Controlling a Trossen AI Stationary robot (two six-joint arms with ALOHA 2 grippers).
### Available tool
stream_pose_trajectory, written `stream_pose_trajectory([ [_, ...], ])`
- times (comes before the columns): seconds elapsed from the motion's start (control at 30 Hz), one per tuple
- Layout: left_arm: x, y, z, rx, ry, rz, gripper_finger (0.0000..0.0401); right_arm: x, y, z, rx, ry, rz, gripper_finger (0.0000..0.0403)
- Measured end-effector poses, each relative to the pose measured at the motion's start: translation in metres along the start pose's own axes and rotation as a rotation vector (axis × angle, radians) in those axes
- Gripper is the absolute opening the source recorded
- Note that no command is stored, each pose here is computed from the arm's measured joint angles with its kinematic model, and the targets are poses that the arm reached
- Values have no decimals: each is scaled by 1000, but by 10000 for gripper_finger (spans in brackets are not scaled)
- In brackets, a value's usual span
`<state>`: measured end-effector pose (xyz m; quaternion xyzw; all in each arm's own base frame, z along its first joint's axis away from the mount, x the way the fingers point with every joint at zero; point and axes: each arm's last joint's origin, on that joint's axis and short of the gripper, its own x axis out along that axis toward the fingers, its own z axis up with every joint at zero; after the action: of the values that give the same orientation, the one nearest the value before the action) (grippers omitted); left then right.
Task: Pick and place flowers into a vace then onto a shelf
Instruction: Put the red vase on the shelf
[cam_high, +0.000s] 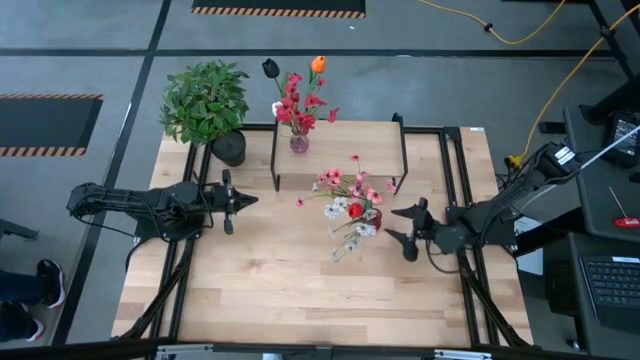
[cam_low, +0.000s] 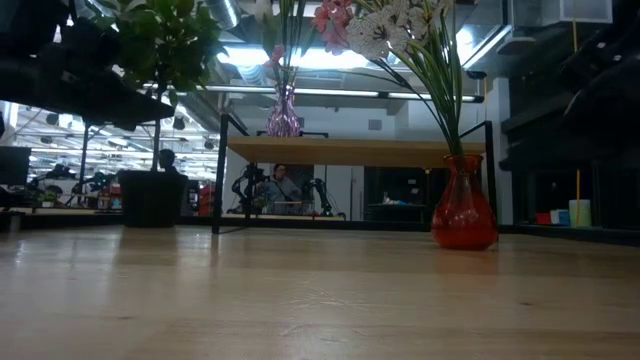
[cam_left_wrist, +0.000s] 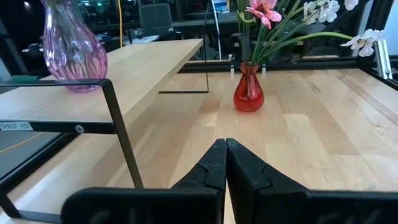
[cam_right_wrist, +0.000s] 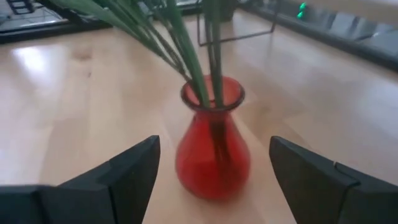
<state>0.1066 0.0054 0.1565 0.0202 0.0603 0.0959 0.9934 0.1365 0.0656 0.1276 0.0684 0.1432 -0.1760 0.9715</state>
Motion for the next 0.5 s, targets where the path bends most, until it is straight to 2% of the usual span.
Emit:
stream_pose_trajectory([
  [0.33,0,0,0,-3,0,2,2,20,-3,1,-39,0,-18,302],
  [0.5,0,0,0,-35,0,2,5,30,-7,-1,-3,29,3,302],
])
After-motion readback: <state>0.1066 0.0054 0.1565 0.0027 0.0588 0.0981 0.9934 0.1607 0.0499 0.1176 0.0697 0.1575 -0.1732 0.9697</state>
